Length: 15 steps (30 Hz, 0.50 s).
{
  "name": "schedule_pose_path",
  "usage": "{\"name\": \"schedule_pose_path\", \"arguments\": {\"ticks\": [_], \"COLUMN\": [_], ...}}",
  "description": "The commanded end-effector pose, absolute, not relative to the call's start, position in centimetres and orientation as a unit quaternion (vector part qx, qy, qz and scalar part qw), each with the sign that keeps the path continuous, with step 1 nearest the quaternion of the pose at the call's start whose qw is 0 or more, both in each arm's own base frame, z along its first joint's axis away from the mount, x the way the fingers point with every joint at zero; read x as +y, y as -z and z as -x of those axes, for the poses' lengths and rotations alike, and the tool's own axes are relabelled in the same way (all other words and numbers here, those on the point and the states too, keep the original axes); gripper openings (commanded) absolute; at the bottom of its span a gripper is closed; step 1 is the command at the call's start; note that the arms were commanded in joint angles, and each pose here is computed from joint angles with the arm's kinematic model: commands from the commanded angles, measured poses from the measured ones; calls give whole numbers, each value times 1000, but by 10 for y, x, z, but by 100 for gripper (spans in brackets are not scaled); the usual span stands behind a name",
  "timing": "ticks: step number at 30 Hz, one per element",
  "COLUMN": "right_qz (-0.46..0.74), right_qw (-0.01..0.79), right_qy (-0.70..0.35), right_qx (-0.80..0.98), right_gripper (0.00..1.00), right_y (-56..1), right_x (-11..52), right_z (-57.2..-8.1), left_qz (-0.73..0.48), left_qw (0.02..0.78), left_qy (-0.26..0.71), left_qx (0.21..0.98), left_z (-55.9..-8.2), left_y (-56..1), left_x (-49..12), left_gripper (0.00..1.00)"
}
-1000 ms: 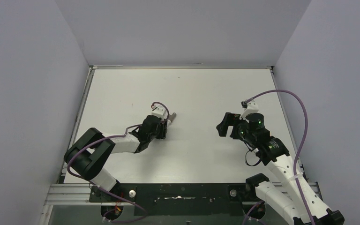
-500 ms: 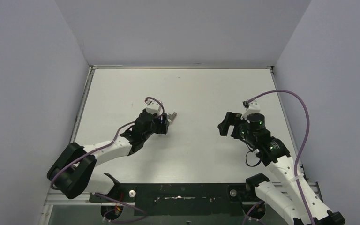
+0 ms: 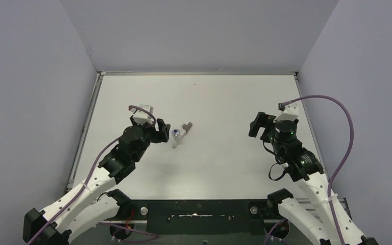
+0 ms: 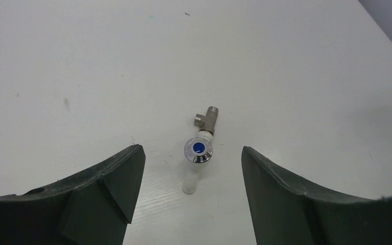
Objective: Install the water faucets
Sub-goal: Reset both arms
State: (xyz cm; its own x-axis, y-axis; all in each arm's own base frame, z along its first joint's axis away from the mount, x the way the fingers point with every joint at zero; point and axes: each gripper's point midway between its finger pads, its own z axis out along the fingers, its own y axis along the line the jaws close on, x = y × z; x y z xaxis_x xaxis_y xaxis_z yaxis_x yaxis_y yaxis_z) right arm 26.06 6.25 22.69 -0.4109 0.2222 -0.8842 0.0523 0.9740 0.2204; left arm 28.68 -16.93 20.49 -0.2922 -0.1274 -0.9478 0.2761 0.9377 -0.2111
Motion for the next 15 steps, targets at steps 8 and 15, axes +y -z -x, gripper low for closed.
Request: {"name": "schedule_pose_path", "arguments": {"ticks": [8, 15], "right_qz": [-78, -96], "right_qw": [656, 676], "right_qy": [-47, -37], "right_qx": [750, 730], "right_gripper": [100, 100], "right_y": [-284, -288], "right_x": [35, 23], "right_z": [-254, -244], "left_qz": [52, 75], "left_qw": [616, 615], "left_qy": [164, 152], "left_qx": [769, 770], "left_z": [-241, -228], "left_y": [-258, -246], "left_x": [-108, -90], "left_gripper": [73, 73]}}
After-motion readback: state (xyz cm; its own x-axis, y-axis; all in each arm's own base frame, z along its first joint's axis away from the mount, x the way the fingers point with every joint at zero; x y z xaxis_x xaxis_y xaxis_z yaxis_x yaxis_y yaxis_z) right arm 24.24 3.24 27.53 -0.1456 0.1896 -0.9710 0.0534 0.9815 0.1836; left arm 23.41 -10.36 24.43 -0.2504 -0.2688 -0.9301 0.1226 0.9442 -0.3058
